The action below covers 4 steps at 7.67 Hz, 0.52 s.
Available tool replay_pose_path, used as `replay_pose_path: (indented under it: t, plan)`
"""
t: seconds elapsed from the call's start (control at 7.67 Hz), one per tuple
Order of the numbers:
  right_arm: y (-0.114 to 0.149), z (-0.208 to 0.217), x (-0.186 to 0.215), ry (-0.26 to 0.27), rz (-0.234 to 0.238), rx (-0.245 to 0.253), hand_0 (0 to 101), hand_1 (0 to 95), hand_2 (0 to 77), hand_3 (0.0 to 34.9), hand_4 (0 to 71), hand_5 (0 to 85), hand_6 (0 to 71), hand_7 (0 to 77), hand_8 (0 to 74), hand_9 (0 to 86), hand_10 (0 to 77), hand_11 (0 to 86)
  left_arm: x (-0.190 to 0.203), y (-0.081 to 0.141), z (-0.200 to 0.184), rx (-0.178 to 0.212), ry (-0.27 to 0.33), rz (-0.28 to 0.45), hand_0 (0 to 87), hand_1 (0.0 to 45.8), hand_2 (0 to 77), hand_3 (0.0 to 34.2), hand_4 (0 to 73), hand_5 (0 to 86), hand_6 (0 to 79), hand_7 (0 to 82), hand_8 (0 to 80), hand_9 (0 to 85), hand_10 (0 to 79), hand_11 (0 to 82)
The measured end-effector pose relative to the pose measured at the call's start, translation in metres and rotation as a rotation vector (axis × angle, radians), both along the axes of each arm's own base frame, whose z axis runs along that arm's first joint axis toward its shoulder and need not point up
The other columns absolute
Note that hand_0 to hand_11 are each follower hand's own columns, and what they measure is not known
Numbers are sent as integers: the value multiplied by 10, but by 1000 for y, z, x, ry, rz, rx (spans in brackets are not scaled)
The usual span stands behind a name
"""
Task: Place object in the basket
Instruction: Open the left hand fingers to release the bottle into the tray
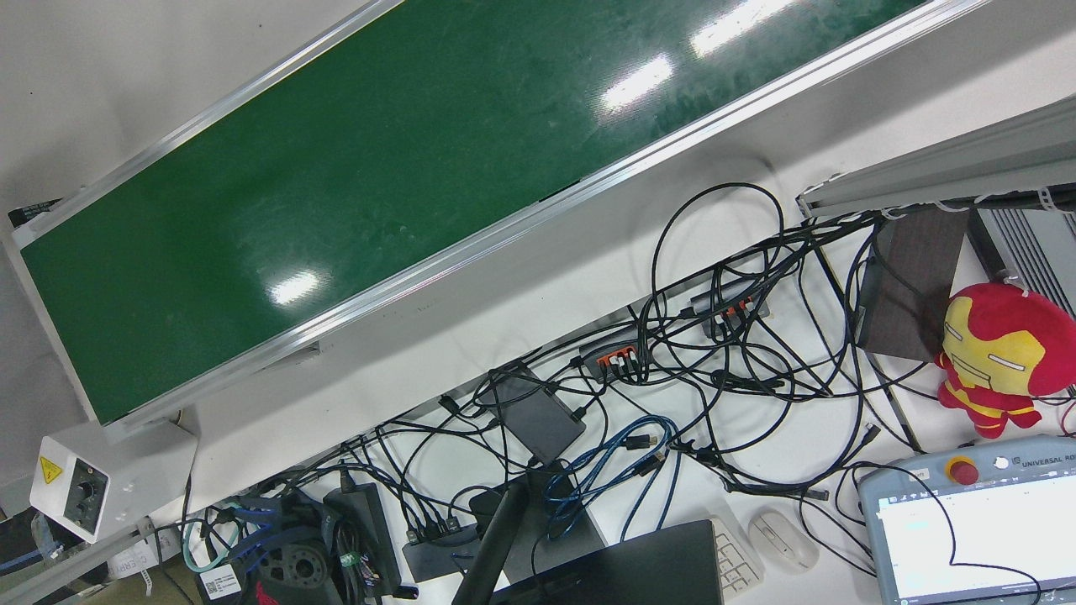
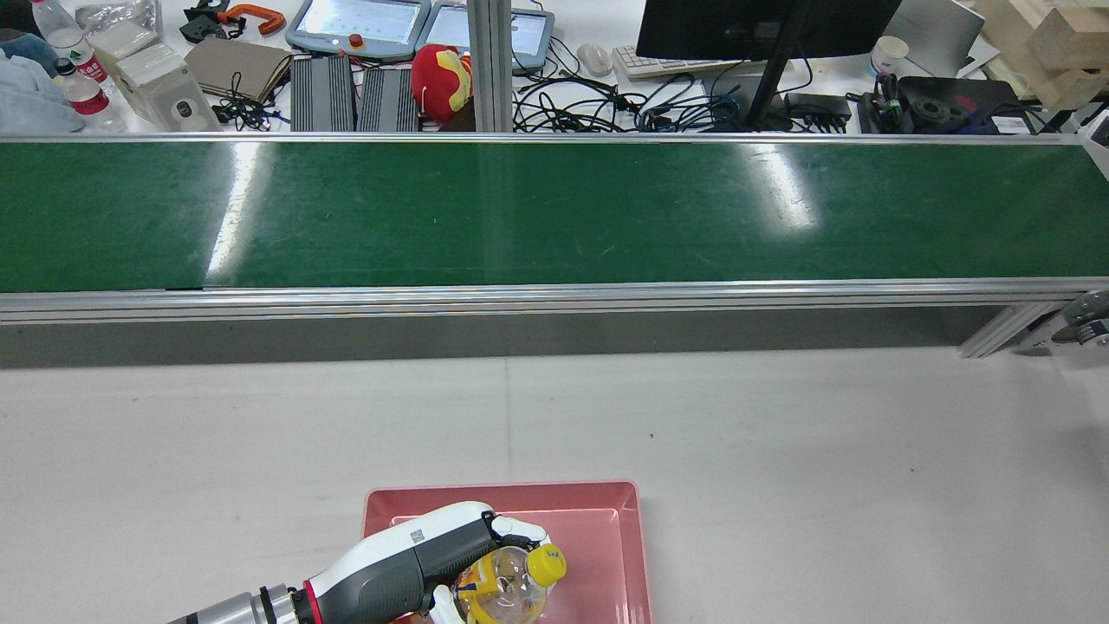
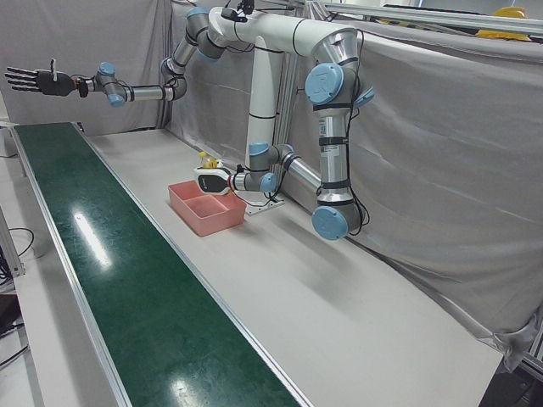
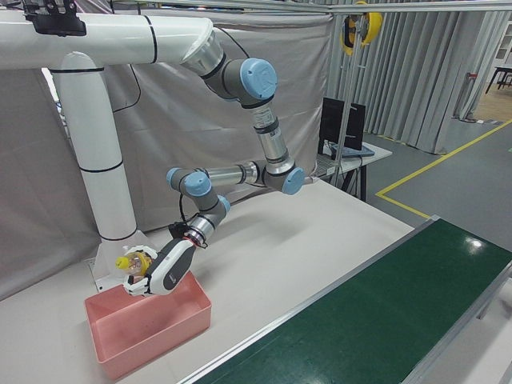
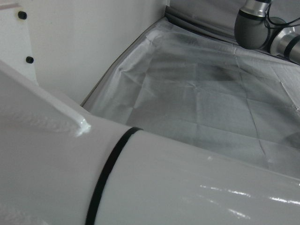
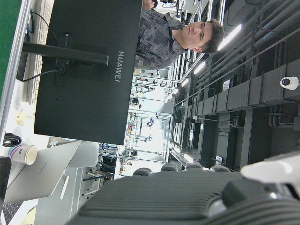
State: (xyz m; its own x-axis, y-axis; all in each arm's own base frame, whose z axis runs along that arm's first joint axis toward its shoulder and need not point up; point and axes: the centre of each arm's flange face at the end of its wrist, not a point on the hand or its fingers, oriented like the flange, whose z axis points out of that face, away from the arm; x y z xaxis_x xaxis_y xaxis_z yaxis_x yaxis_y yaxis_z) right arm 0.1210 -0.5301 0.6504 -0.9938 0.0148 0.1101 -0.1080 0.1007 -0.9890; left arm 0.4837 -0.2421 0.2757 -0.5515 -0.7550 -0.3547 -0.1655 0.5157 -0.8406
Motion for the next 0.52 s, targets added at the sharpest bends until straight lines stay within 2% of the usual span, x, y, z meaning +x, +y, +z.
replay_pose_path:
  t: [0.13, 0.26, 0.39, 0.52]
  plan:
    - [0, 0, 0, 0, 0, 0, 3, 0, 5, 3, 0, 0, 0, 5, 0, 0, 0, 0, 0, 2, 3, -5, -19, 0, 515, 49, 382, 0, 393, 600, 518, 545, 693, 693, 469, 649]
    - [0, 0, 0, 0, 0, 0, 3, 0, 5, 3, 0, 0, 0, 5, 0, 0, 0, 0, -3, 0, 3, -11, -32, -3, 482, 60, 71, 0, 207, 535, 213, 311, 693, 693, 316, 458]
    - [0, 0, 0, 0, 0, 0, 3, 0, 5, 2, 0, 0, 0, 5, 0, 0, 0, 0, -8, -3, 4, -15, -49, -8, 457, 49, 11, 0, 120, 469, 109, 229, 649, 638, 251, 371]
    - [0, 0, 0, -1, 0, 0, 3, 0, 5, 2, 0, 0, 0, 5, 0, 0, 0, 0, -14, -7, 5, -19, -67, -16, 420, 22, 0, 0, 104, 420, 65, 142, 649, 638, 251, 371]
